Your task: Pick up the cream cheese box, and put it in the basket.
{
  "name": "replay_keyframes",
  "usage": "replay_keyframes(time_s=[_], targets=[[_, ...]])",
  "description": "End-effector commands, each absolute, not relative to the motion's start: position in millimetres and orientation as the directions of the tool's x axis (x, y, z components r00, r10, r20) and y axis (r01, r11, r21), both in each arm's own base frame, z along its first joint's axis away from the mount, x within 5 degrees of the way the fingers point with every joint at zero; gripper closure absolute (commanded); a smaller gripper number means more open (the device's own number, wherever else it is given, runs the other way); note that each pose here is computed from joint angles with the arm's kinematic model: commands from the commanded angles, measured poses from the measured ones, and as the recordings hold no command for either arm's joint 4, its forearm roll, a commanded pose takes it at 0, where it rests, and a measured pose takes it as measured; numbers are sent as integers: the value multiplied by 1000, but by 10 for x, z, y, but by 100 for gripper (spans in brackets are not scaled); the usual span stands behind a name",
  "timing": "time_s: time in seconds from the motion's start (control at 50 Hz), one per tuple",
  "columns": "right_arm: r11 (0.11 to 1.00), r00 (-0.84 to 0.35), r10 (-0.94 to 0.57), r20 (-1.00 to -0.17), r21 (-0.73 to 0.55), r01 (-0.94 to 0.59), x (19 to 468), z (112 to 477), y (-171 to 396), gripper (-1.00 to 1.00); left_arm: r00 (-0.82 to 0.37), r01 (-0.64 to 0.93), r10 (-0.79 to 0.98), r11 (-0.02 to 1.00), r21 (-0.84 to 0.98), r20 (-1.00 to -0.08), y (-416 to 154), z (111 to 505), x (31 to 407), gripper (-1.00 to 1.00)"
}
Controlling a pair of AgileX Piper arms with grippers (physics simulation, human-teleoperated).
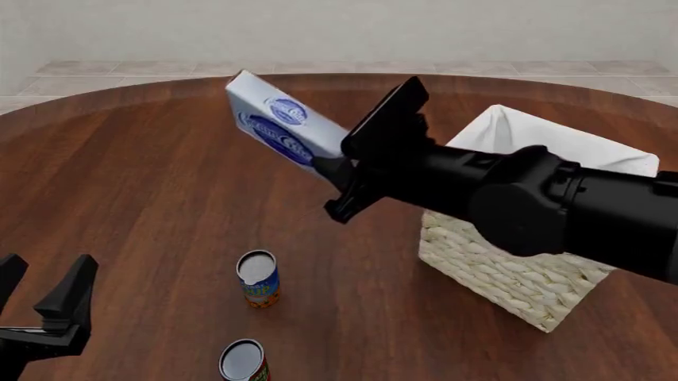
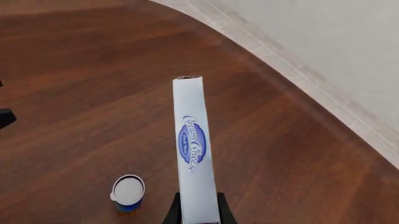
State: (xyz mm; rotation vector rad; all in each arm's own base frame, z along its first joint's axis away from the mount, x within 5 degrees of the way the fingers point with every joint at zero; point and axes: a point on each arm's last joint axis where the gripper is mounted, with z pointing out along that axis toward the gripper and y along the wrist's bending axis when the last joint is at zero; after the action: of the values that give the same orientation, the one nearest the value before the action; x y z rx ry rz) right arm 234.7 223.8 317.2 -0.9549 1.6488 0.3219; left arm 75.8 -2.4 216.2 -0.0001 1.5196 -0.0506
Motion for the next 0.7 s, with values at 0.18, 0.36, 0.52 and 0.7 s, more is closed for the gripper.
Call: replay_keyframes(time_s=[0.18, 0.36, 0.52, 0.7], targets=[[657, -30, -383, -923, -249, -712, 2310, 3294, 2139, 100, 51, 28, -36, 999, -35, -998, -20, 2162, 757, -100], [668, -31, -380, -924, -251, -700, 2301, 3328, 2063, 100, 51, 25, -38, 999, -37, -998, -17, 2161, 752, -100], [680, -33, -377, -926, -252, -689, 2321, 3358, 2016, 100, 52, 21, -40, 999, -39, -998, -14, 2161, 746, -100], [699, -38, -372, -927, -253, -669, 2357, 3383, 1939, 100, 51, 21, -41, 999, -40, -998, -14, 2161, 752, -100]])
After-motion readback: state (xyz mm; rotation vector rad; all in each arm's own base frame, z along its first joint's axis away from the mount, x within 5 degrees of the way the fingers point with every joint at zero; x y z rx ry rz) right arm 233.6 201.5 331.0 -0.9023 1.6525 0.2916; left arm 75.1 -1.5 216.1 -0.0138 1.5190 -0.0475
